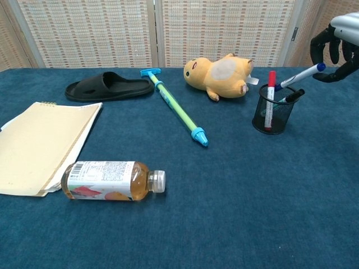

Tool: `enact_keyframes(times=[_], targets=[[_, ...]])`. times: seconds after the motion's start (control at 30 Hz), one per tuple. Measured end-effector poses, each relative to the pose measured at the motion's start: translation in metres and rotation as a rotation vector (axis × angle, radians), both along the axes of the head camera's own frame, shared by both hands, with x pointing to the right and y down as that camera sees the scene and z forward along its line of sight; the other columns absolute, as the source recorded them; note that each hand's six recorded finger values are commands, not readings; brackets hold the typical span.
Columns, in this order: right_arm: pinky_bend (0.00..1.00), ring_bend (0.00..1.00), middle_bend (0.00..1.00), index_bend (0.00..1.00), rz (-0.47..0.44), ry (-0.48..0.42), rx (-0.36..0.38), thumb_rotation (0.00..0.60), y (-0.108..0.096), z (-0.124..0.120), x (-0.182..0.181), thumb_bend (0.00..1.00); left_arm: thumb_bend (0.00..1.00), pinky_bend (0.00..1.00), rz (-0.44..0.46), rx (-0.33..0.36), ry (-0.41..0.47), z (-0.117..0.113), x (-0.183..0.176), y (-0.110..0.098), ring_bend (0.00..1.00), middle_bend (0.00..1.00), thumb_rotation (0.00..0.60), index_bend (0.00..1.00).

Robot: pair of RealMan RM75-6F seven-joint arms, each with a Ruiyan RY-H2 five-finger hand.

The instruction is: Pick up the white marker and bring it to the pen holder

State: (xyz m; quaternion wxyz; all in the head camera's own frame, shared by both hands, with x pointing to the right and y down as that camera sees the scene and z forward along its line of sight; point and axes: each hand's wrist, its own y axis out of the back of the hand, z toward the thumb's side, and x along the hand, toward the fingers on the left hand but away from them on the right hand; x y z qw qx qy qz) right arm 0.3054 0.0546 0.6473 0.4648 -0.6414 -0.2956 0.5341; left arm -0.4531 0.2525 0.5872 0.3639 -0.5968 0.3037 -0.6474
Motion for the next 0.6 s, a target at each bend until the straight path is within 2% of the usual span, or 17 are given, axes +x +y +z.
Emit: enact_keyframes(times=[0.43,0.53,0.6], targets=[[0.56,0.52,0.5,0.67,0.058,-0.024,-0.043,0.6,0.0,0.016,0.011,0.25,0.38,0.37,0.008,0.001,0.0,0.0,0.002,0.001,0.25,0.19,0.6,0.07],[0.56,0.52,0.5,0.63,0.074,-0.02,-0.046,0.6,-0.002,0.022,0.017,0.25,0.38,0.37,0.008,-0.001,0.0,0.0,0.002,0.001,0.25,0.19,0.6,0.07],[0.56,0.47,0.48,0.56,0.087,-0.026,-0.05,0.6,-0.002,0.026,0.021,0.25,0.38,0.37,0.007,-0.003,-0.001,0.001,0.001,0.001,0.25,0.19,0.6,0.07]])
